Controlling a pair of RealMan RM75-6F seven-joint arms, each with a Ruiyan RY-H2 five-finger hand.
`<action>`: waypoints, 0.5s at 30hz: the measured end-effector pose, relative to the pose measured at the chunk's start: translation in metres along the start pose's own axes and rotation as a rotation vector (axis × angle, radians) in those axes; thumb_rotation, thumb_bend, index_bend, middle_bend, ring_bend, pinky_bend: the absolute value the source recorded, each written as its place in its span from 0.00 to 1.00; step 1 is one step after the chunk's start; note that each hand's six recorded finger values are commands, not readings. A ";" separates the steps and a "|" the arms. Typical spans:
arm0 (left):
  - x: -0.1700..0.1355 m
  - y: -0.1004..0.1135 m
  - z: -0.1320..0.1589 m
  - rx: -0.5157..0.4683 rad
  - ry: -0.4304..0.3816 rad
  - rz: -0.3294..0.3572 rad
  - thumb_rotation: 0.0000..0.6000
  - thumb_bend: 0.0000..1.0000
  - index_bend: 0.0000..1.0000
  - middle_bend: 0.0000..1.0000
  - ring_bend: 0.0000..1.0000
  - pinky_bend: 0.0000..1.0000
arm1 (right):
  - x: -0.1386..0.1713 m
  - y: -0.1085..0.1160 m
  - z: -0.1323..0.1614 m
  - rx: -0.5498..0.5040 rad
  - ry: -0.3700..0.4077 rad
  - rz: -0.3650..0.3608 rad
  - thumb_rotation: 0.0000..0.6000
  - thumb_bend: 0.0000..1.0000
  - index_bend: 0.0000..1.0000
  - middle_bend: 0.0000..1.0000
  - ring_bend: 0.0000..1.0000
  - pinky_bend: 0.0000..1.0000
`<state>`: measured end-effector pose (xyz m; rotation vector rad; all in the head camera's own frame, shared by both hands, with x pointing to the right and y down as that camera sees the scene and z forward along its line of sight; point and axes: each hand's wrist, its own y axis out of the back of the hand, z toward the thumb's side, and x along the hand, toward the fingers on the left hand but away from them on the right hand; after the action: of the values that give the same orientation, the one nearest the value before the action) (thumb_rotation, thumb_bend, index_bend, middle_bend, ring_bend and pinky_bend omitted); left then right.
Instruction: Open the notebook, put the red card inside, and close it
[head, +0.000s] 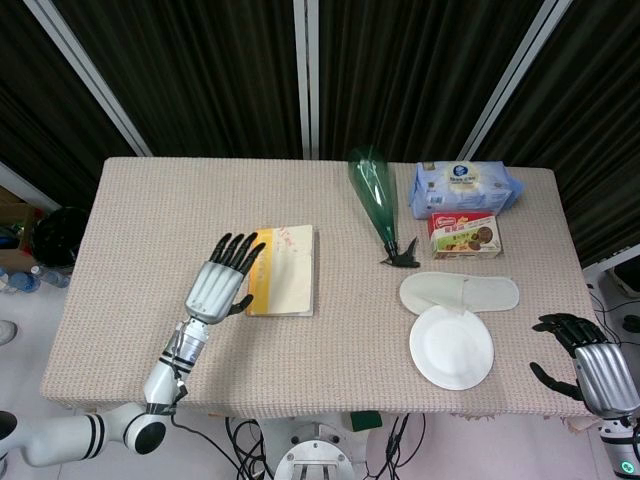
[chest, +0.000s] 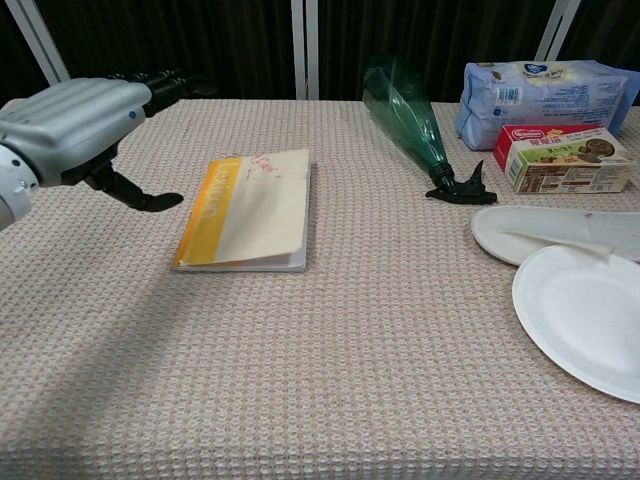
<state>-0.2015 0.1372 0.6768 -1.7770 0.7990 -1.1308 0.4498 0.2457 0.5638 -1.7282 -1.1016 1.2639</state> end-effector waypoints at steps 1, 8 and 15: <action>0.003 -0.001 0.004 0.003 -0.011 -0.008 1.00 0.19 0.06 0.00 0.00 0.05 | 0.000 0.000 0.000 0.000 0.000 0.001 1.00 0.17 0.36 0.26 0.21 0.27; 0.006 0.007 0.003 -0.016 0.011 -0.044 1.00 0.18 0.07 0.00 0.00 0.05 | -0.001 0.004 -0.005 0.022 -0.013 0.013 1.00 0.17 0.36 0.26 0.21 0.27; -0.023 0.037 -0.058 -0.026 0.152 -0.071 1.00 0.21 0.08 0.00 0.00 0.05 | -0.011 0.009 -0.006 0.045 -0.004 0.029 1.00 0.17 0.34 0.25 0.21 0.26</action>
<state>-0.2668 0.1225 0.6479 -1.7686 0.8492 -1.3207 0.4555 0.2319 0.5614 -1.7142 -1.0459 1.3003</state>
